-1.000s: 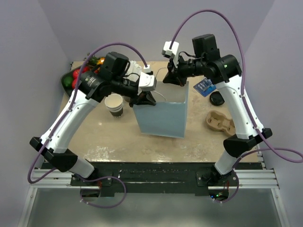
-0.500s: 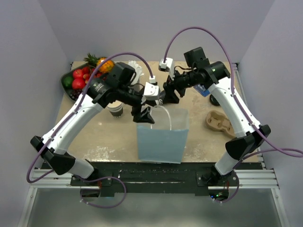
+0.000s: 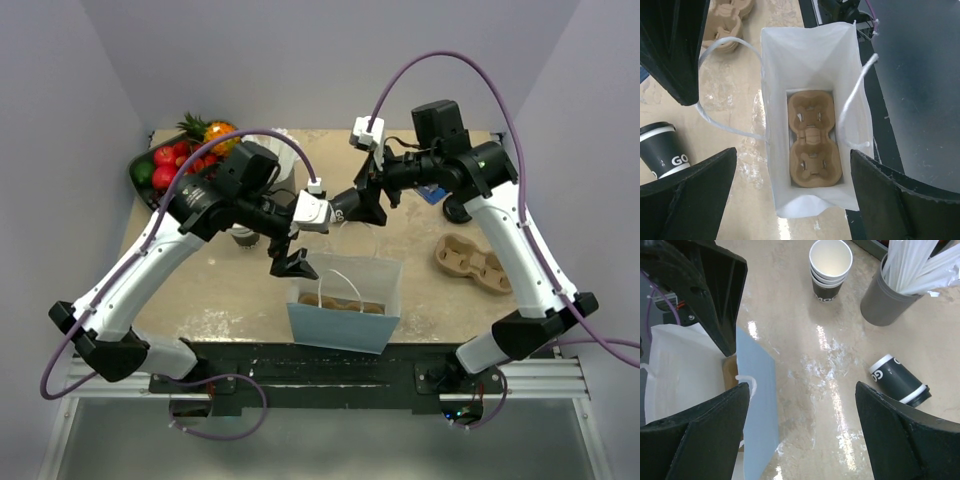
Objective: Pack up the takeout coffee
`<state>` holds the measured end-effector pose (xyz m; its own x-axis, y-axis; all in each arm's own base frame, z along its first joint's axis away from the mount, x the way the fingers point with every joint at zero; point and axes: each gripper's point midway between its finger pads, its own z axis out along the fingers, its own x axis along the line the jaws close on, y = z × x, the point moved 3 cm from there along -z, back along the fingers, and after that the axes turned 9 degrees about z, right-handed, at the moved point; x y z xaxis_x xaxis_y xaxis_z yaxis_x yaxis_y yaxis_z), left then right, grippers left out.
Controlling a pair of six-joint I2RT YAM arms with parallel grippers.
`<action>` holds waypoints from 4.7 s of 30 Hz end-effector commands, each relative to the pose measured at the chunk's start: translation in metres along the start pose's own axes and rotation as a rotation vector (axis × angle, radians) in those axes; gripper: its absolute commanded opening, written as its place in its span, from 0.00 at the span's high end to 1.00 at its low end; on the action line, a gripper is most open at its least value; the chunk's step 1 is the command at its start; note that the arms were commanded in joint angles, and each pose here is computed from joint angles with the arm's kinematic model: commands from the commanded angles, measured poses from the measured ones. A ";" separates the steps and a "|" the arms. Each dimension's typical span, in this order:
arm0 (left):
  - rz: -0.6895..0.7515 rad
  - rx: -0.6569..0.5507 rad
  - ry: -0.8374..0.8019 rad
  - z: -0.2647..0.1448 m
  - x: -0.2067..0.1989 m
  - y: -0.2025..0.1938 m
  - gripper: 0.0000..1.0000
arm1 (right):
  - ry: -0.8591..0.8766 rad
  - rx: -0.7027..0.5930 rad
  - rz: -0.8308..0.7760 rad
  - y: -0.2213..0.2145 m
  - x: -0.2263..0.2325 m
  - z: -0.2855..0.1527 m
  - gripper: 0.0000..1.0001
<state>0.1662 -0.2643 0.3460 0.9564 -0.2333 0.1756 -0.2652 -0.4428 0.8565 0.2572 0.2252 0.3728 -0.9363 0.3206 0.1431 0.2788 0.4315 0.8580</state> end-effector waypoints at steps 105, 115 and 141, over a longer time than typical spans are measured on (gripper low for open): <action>-0.276 0.046 0.378 -0.080 0.091 -0.068 0.04 | -0.451 -0.078 0.195 -0.047 -0.167 0.028 0.09; -0.484 0.316 0.587 -0.119 0.078 -0.137 0.10 | -0.507 -0.058 0.296 -0.051 -0.112 -0.042 0.05; -0.277 -0.062 0.098 0.052 -0.005 -0.133 0.17 | -0.649 0.017 0.249 -0.033 -0.098 -0.091 0.02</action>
<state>0.1744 -0.2091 0.1853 0.9987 -0.0187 -0.0483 0.0297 -0.5590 0.8286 0.3144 0.1145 0.3433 -0.5757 0.8113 0.1016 0.5587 0.2996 0.7734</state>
